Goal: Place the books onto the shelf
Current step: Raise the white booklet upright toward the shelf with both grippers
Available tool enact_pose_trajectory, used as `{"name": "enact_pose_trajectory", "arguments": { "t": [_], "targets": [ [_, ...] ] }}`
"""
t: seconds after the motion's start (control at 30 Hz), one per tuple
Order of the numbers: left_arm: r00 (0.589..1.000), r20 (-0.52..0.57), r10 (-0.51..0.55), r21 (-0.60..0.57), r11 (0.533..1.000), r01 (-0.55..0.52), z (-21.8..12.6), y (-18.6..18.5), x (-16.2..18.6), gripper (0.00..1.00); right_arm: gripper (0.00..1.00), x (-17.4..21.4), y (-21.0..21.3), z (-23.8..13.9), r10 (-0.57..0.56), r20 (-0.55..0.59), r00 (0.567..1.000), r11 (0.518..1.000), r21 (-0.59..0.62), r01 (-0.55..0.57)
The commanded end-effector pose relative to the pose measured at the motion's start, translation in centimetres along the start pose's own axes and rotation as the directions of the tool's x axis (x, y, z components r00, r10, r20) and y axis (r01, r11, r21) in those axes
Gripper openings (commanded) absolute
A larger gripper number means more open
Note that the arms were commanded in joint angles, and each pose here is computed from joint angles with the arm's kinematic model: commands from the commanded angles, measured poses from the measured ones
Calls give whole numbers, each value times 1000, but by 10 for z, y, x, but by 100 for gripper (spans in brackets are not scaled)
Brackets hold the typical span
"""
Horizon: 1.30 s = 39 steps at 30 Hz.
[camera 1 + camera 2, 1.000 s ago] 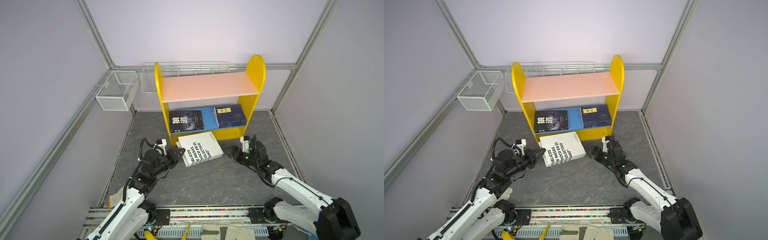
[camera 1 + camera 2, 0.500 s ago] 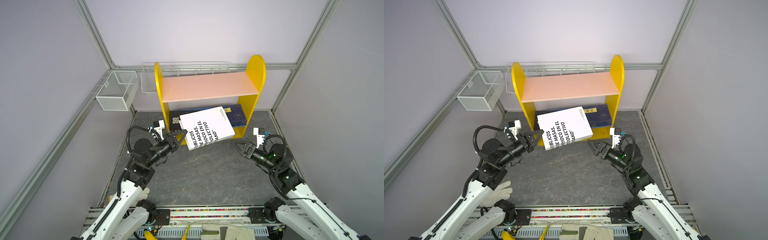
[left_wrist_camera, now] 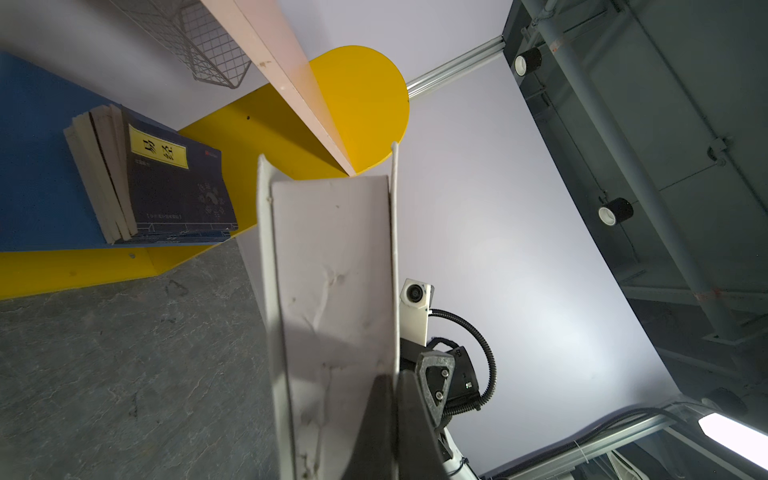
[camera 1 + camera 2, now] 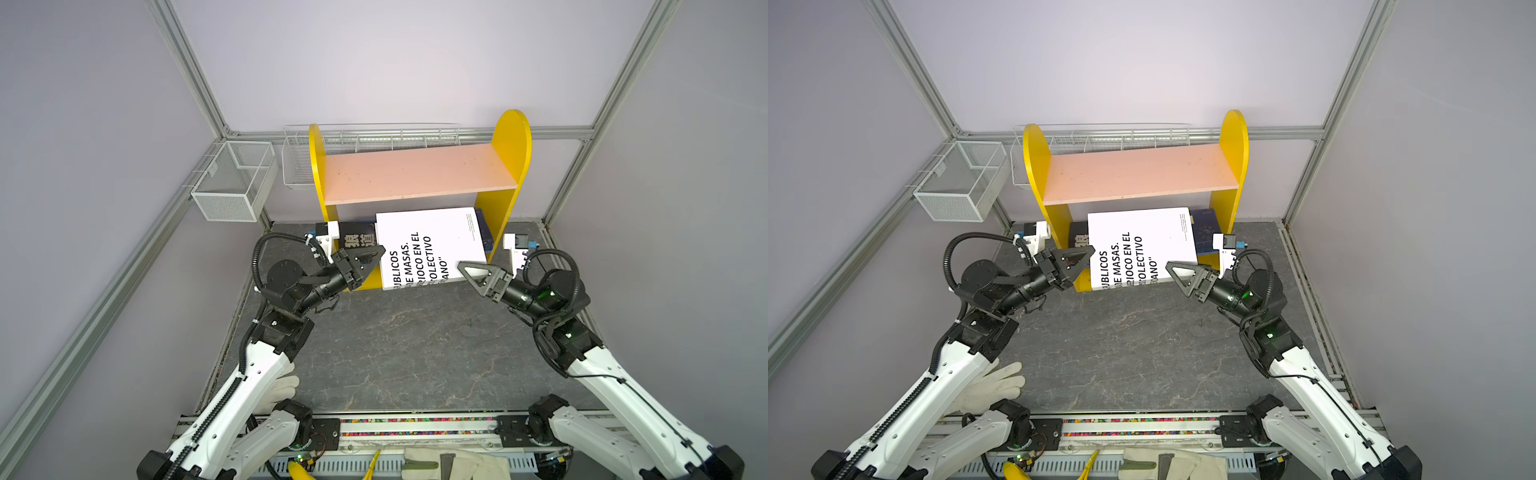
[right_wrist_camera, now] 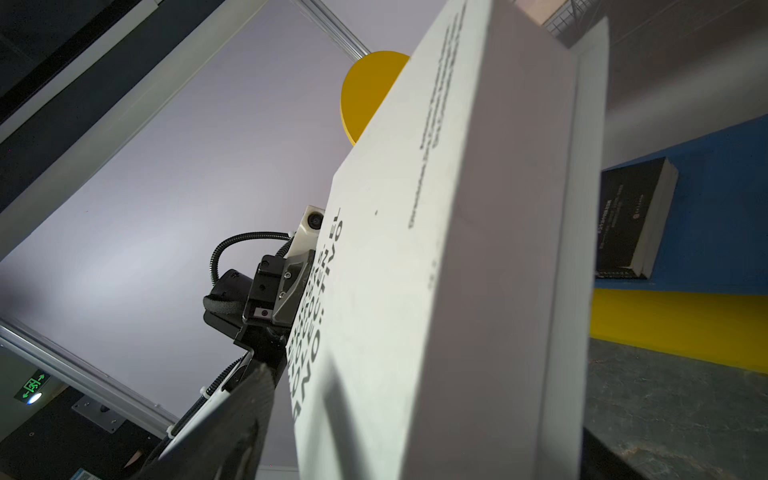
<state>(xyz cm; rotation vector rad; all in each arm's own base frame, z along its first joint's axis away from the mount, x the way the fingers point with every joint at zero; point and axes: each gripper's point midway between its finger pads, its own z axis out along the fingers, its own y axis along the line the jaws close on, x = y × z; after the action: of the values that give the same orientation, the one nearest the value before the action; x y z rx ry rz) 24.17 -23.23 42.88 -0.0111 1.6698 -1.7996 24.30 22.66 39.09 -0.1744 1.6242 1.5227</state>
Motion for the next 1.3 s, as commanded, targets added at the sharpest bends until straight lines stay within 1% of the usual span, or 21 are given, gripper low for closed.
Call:
{"name": "enact_pose_trajectory", "arguments": {
  "t": [0.0,0.03,0.07,0.17,0.27,0.37,0.43,0.47,0.6,0.77,0.83,0.9,1.0,1.1,1.27],
  "targets": [
    [997,-26,73,83,994,-70,0,-33,0,0,93,-11,18,3,-62,2,998,997,-54,62],
    [997,-30,74,83,994,-71,1,-32,1,0,97,-11,19,4,-60,-5,998,997,-57,60],
    [997,-34,76,81,994,-73,1,-32,1,0,98,-11,20,4,-59,-10,998,996,-60,59],
    [996,-38,85,81,993,-82,3,-31,0,0,82,-10,19,4,-42,-14,999,997,-61,41],
    [994,-45,103,74,992,-100,5,-30,-1,0,69,-10,17,3,-21,-11,1000,998,-54,21],
    [990,-49,133,57,990,-130,8,-30,-4,0,63,-11,12,2,7,-1,1000,999,-44,-7],
    [989,-48,143,33,989,-141,10,-28,-6,0,61,-12,10,2,26,5,1000,999,-41,-26],
    [984,-45,174,21,985,-173,10,-26,-8,0,59,-13,8,2,36,9,999,999,-36,-35],
    [975,-10,221,-41,974,-221,8,-22,-21,0,55,-17,1,1,74,36,997,997,-12,-74],
    [965,62,255,-151,958,-244,-7,-10,-45,1,51,-25,-8,1,114,68,991,993,18,-115],
    [960,100,262,-176,954,-242,-17,-7,-55,5,50,-30,-9,2,120,81,989,992,32,-123],
    [952,123,280,-200,947,-253,-24,-7,-60,13,50,-34,-12,5,128,85,988,990,48,-132],
    [938,143,315,-252,928,-274,-34,-7,-65,24,48,-48,-3,12,128,95,987,991,35,-132],
    [923,164,348,-280,914,-295,-40,-11,-69,31,47,-58,-1,22,146,98,984,989,19,-149],
    [901,178,396,-345,883,-320,-50,-10,-72,35,44,-76,3,41,189,108,976,982,-31,-187]
  ]
}}
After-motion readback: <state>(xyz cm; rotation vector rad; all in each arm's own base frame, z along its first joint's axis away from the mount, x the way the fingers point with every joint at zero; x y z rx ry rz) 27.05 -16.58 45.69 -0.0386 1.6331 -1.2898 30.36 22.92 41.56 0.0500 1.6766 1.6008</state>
